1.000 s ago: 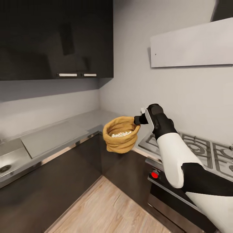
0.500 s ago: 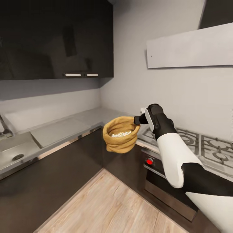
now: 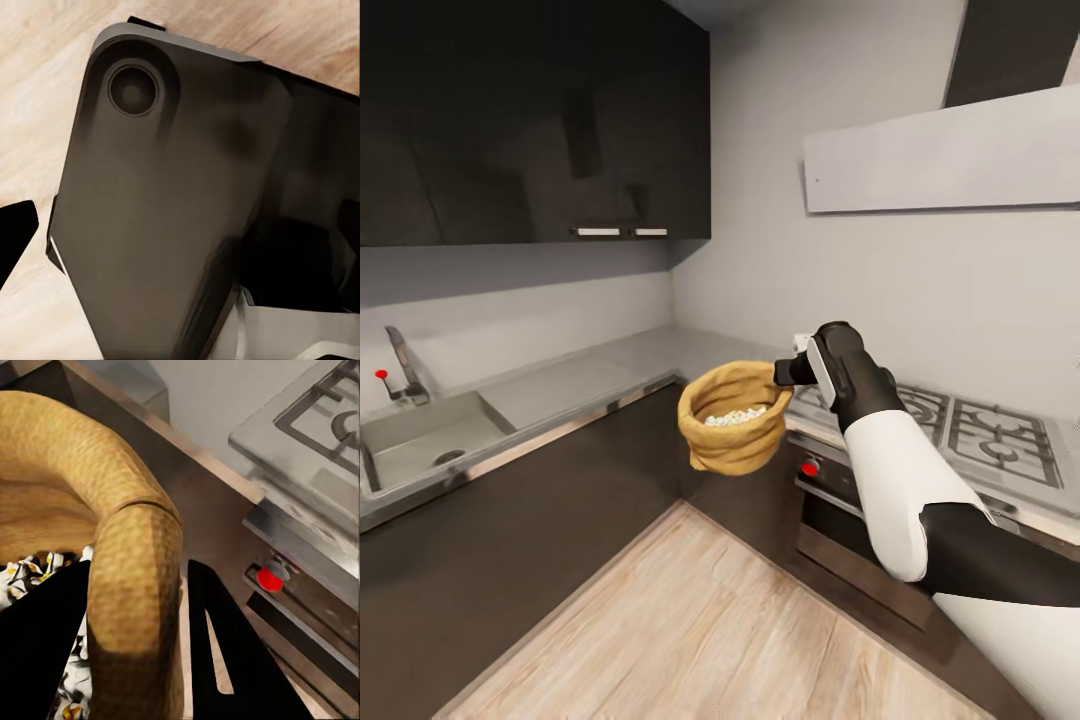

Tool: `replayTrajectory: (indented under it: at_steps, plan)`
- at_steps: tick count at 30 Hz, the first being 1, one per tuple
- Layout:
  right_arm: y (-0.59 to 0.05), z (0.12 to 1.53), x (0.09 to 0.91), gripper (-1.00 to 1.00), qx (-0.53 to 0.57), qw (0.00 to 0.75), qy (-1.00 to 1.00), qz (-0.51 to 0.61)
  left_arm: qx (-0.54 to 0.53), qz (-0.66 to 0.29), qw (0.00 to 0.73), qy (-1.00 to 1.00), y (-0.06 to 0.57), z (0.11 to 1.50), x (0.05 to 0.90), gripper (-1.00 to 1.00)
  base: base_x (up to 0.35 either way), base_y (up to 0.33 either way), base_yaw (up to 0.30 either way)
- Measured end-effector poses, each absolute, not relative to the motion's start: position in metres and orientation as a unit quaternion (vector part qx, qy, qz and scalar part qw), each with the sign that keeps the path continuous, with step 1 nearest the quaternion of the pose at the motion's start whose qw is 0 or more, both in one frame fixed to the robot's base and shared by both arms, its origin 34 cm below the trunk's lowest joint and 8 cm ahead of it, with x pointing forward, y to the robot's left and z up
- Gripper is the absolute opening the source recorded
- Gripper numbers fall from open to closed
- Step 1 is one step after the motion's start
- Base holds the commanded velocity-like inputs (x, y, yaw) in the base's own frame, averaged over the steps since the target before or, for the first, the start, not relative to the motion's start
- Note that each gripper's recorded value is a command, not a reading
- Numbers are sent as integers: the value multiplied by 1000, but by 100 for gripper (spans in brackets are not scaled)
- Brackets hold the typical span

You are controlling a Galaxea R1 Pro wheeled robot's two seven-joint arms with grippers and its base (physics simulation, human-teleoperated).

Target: In the kitchen, take the popcorn bag from the countertop, put it into the microwave, and heat it until the popcorn is cooked so the cooked popcorn ends up inside the bag.

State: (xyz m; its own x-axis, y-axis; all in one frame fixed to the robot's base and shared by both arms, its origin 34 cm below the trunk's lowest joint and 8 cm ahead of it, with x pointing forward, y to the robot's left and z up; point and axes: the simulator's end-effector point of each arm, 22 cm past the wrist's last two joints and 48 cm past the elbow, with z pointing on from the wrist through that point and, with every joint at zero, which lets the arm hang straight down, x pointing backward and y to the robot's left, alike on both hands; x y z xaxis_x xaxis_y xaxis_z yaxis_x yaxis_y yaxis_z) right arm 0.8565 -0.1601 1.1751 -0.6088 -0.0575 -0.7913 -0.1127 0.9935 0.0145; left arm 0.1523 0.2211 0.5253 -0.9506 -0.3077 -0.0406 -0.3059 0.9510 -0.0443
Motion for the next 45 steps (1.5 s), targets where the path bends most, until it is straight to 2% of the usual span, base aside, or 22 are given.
replayTrajectory:
  at_steps: [28,45]
  plan:
    - [-160,1142,850,-100,-47,415,908,30,-156,-17,24,987,223,525,153,100,-342,0,0]
    - [-158,1126,845,-100,-48,403,913,37,-155,-17,24,987,225,525,152,100,-16,0,0]
